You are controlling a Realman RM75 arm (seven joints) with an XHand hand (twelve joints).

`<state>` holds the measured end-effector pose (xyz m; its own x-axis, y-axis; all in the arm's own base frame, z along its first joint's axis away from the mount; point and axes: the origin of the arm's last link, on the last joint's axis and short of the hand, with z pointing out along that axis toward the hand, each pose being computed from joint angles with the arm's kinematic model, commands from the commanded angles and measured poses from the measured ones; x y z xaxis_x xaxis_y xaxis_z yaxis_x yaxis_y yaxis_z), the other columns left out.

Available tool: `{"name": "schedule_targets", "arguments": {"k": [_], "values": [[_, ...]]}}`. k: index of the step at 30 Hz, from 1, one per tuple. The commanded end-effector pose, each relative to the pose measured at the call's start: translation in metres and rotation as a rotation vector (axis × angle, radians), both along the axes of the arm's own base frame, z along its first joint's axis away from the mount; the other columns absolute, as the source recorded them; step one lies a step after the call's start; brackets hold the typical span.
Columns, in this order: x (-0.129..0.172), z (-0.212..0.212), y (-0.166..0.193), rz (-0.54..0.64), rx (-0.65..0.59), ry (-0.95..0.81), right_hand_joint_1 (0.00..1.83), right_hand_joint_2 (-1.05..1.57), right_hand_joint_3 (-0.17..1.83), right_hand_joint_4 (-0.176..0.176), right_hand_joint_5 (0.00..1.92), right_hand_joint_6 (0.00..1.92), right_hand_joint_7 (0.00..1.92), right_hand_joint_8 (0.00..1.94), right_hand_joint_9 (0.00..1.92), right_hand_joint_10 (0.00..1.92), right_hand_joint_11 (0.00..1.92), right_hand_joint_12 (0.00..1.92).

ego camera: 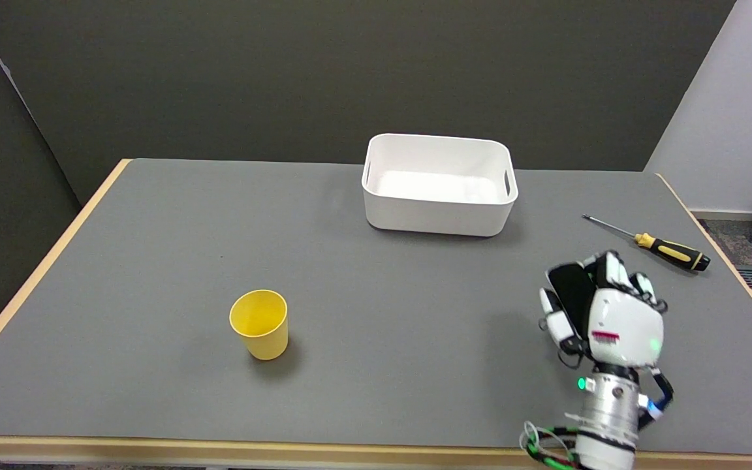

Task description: Pick up the blackboard eraser.

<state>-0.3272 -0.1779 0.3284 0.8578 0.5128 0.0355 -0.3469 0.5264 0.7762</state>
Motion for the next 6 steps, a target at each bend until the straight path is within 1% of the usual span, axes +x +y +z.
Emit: {"name": "schedule_targets", "arguments": {"k": [1, 2, 6], "values": [[0.095, -0.014, -0.135, 0.176, 0.329, 0.141, 1.08, 1.31, 0.24, -0.176, 0.44, 1.75, 0.51, 1.81, 0.79, 1.92, 0.41, 1.92], [0.098, -0.013, -0.142, 0.179, 0.334, 0.145, 1.08, 1.31, 0.24, -0.176, 0.44, 1.75, 0.51, 1.81, 0.79, 1.92, 0.41, 1.92], [0.119, -0.013, -0.194, 0.156, 0.371, 0.142, 1.08, 1.31, 0.23, -0.176, 0.44, 1.76, 0.51, 1.81, 0.79, 1.92, 0.37, 1.92]]}}
